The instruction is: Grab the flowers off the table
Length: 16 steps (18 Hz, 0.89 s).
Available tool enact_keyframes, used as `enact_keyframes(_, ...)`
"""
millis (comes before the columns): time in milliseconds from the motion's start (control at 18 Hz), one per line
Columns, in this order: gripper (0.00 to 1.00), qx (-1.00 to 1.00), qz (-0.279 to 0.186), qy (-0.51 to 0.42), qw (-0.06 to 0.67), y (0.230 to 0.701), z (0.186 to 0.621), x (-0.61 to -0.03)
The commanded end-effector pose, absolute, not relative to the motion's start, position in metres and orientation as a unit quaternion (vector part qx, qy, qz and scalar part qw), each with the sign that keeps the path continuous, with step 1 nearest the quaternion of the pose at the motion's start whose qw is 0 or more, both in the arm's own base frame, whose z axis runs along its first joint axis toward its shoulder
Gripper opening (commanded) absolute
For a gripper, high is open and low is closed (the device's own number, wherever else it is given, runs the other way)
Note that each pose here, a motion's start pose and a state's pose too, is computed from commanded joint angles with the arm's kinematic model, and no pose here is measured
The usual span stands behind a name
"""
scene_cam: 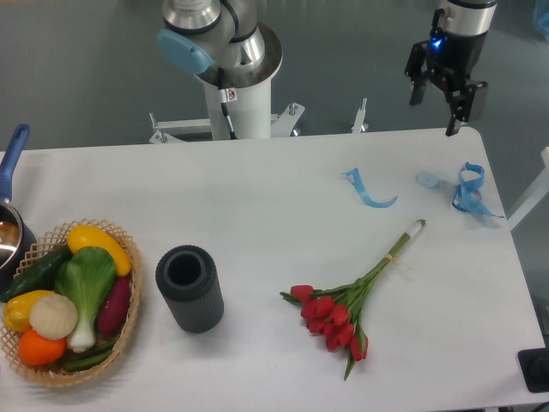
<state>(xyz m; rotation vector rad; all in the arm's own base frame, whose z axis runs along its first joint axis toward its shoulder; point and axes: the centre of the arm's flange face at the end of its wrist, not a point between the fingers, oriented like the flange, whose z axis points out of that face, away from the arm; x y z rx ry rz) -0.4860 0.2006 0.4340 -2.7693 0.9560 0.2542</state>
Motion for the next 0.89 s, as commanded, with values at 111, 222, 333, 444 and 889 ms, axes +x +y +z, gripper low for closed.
enact_keyframes(111,1.00,-0.937,0.084,0.325,0.101,0.201,0.432,-0.486)
enact_keyframes(222,1.00,-0.936,0.084,0.325,0.101,0.202,0.430,-0.485)
enact_keyframes(333,1.00,-0.936,0.082,0.326,0.101,0.203,0.427,-0.483)
enact_keyframes(444,1.00,-0.937,0.078,0.325,0.102,0.202,0.423,-0.483)
enact_keyframes(889,1.00,-0.953,0.043,0.278,0.110,0.220,0.389,-0.491)
